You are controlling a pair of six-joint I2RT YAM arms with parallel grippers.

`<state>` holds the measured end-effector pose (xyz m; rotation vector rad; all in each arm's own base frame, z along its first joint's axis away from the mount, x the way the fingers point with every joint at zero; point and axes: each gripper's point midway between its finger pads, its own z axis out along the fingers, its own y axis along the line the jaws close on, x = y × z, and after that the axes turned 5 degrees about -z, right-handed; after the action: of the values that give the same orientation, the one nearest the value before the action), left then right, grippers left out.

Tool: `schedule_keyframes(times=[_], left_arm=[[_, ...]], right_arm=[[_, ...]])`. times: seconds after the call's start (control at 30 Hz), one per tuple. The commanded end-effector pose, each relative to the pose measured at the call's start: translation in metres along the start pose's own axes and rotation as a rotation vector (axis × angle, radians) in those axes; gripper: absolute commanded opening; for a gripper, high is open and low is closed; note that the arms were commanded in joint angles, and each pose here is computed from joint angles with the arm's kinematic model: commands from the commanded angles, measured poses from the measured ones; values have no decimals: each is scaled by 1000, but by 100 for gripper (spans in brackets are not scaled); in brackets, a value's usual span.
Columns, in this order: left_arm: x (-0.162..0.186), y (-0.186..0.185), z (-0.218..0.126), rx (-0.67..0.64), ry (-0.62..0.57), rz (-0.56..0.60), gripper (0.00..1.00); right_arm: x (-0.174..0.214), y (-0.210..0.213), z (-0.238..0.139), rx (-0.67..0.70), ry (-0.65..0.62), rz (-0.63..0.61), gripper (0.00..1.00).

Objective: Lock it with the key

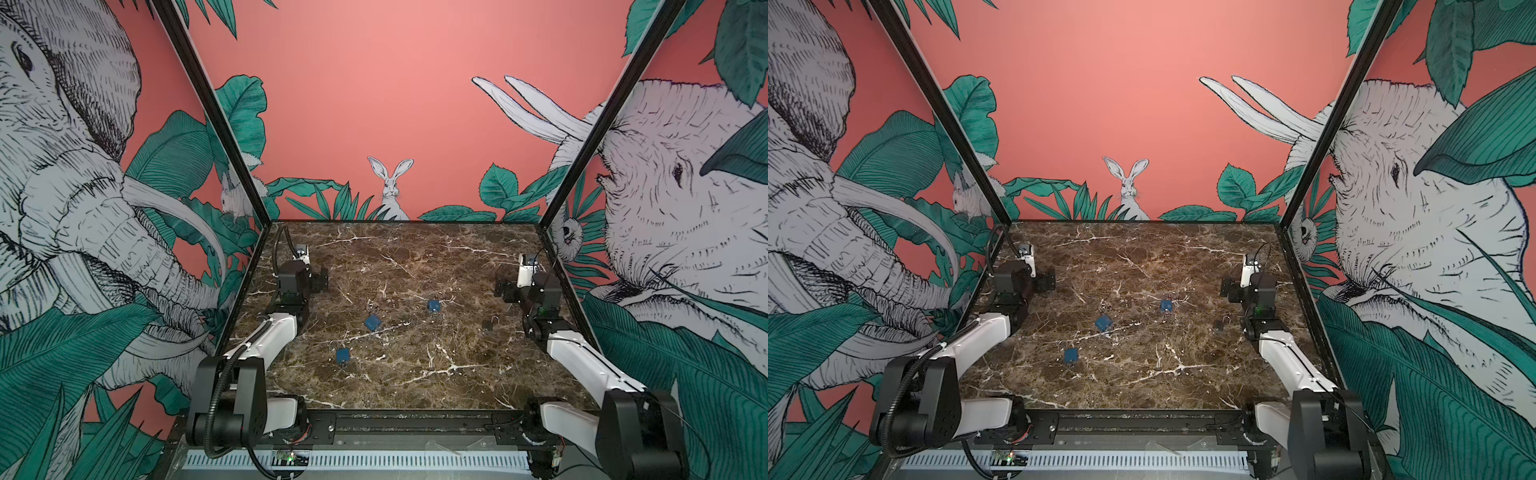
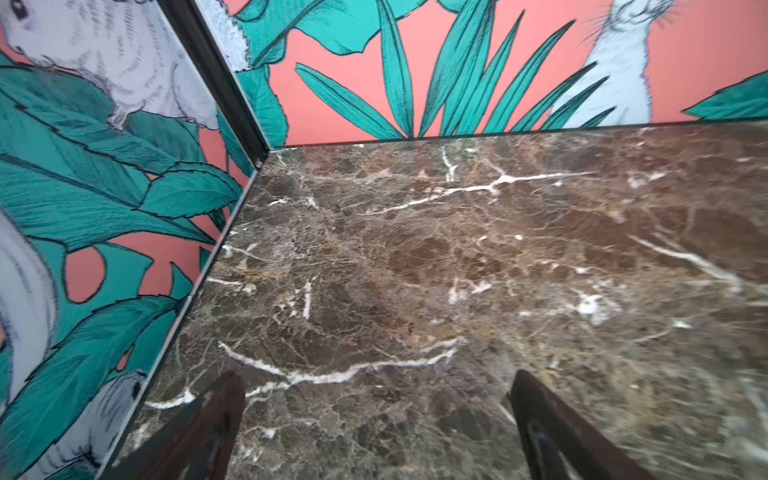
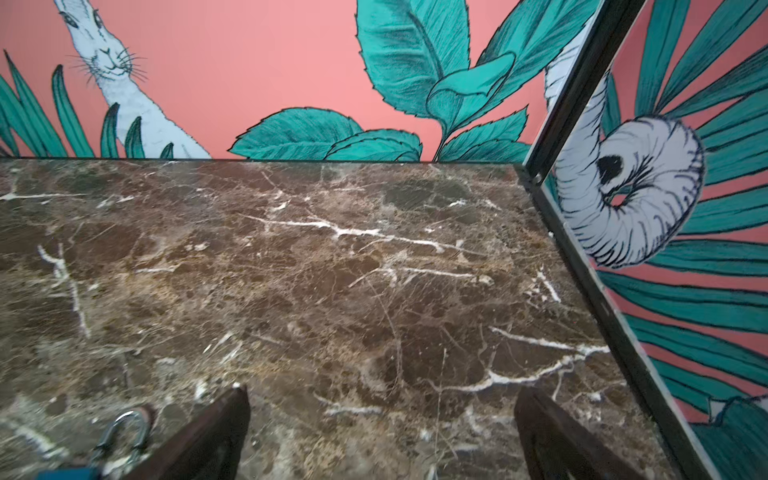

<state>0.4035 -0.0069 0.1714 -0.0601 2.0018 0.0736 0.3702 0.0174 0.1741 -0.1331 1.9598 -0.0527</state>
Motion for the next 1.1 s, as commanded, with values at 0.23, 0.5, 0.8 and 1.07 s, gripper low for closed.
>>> schedule_keyframes(times=[0.23, 0.5, 0.8, 1.07], left_arm=[[20, -30, -41, 178, 208, -180, 99], [35, -50, -56, 181, 349, -192, 100], [90, -59, -92, 133, 584, -328, 99], [130, -57, -132, 99, 742, -261, 100]], right_arm=[[2, 17, -39, -22, 158, 131, 99], [27, 44, -48, -33, 357, 221, 99], [62, 89, -55, -128, 557, 175, 99], [75, 106, -69, -155, 633, 118, 99]])
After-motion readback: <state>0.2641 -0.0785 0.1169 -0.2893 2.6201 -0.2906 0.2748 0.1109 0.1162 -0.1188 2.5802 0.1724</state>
